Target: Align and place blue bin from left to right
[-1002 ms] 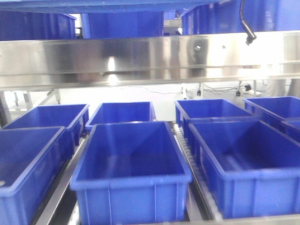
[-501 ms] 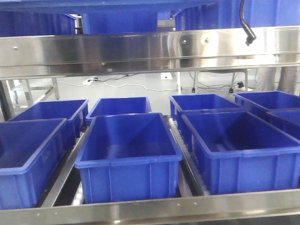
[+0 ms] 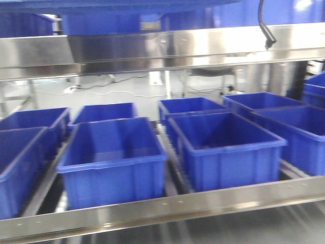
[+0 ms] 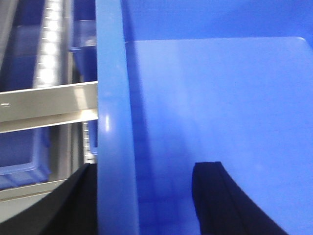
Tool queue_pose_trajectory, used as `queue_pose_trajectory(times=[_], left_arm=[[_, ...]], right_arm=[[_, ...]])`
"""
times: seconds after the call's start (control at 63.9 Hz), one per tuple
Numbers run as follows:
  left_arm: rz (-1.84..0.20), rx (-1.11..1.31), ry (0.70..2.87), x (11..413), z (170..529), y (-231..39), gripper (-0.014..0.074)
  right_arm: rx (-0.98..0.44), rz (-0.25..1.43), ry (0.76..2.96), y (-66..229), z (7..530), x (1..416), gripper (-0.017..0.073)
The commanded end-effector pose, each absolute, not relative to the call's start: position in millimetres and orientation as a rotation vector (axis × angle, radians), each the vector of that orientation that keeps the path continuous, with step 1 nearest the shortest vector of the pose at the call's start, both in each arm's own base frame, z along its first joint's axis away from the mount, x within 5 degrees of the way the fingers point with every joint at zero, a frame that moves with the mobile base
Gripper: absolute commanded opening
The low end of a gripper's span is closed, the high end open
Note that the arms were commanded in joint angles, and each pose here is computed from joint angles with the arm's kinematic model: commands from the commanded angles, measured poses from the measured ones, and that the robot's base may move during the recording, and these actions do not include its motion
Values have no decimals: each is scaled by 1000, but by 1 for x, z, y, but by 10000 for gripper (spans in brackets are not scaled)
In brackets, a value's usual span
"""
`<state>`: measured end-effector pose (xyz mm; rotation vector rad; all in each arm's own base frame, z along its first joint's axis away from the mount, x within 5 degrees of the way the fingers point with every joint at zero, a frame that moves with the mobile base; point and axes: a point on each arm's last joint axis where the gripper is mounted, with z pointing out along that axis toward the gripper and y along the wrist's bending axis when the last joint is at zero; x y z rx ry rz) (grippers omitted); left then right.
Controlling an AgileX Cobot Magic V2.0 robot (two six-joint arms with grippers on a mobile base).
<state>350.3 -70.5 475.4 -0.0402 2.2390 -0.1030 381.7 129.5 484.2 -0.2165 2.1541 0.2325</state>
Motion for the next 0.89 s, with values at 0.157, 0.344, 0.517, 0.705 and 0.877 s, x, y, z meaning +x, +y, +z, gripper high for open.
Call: queue_pose_trajectory(times=[0.157, 0.344, 0.517, 0.705, 0.877], left_arm=[[-190, 26, 2114, 345, 494, -80, -16], [-190, 26, 2114, 345, 494, -80, -16], [-190, 26, 2114, 345, 494, -80, -16], [-190, 26, 2114, 345, 494, -80, -16], [-190, 26, 2114, 345, 494, -80, -16]], right_arm=[[-243, 276, 2001, 133, 504, 378, -78], [-243, 276, 2001, 133, 504, 378, -78], [-243, 276, 2001, 133, 504, 378, -78], [-243, 276, 2001, 133, 504, 378, -78], [-243, 276, 2001, 133, 504, 378, -78]])
